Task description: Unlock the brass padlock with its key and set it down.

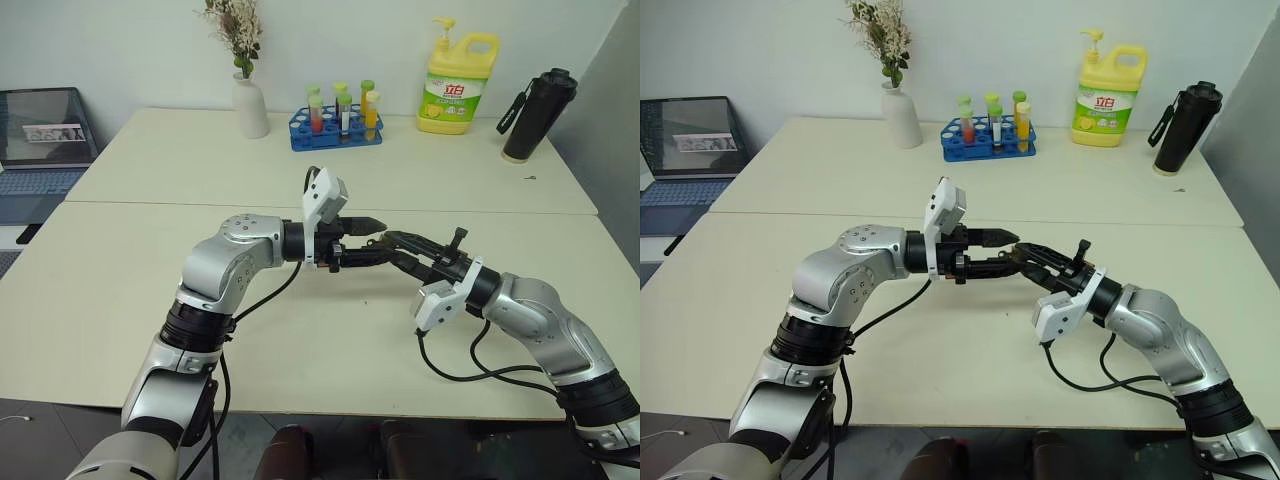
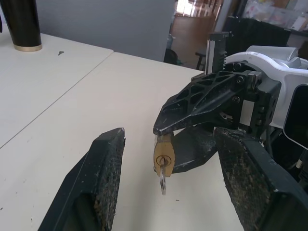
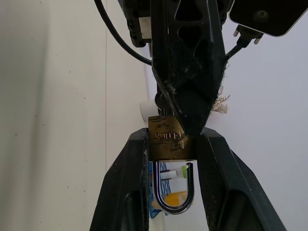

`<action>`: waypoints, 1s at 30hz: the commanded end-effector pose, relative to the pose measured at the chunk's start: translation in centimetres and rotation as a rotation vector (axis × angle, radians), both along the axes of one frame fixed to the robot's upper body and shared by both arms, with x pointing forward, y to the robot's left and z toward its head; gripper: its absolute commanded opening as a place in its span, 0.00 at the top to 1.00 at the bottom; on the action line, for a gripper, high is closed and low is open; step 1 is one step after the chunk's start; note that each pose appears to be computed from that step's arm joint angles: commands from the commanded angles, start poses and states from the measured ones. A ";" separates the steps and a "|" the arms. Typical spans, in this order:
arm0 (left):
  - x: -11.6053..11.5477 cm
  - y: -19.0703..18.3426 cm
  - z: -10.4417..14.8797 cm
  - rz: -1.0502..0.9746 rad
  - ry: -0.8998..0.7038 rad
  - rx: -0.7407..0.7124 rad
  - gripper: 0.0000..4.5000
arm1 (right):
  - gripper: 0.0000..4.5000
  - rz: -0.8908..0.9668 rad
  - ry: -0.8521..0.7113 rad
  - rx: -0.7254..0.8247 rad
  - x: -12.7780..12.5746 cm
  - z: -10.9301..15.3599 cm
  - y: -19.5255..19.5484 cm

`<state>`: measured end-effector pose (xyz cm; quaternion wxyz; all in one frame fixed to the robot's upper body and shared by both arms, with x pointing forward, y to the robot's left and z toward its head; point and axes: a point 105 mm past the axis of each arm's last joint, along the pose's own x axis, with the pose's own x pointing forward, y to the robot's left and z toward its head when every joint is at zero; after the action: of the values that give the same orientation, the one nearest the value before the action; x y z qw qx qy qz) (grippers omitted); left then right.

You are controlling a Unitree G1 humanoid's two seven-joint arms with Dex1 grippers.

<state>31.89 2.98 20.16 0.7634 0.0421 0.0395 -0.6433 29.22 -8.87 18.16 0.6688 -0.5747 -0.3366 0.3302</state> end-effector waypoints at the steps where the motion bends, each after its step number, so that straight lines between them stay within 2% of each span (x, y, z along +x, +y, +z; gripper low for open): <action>1: -0.5 -0.6 0.6 -0.040 -0.040 0.002 0.40 | 0.79 0.032 -0.048 0.017 -0.7 1.3 0.3; 9: -0.9 -0.6 0.3 -0.062 -0.041 0.016 0.93 | 0.79 0.038 -0.050 0.019 -0.7 1.4 0.4; 10: -0.9 -0.6 0.3 -0.062 -0.041 0.016 0.96 | 0.79 0.039 -0.051 0.019 -0.7 1.4 0.4; 24: -1.0 -0.5 0.2 -0.066 -0.040 0.014 0.96 | 0.79 0.016 -0.042 0.046 -0.3 1.8 -0.2; 28: -0.8 -0.4 0.6 -0.067 -0.046 0.002 0.96 | 0.48 -0.028 -0.016 0.032 0.2 1.6 -1.3; 30: -0.6 -0.2 0.7 -0.064 -0.050 -0.002 0.96 | 0.47 -0.049 0.016 0.021 0.3 1.2 -1.9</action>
<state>31.41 2.79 19.76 0.7485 0.0541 0.0421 -0.6596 29.53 -9.92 18.60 0.6778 -0.5752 -0.3217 0.3261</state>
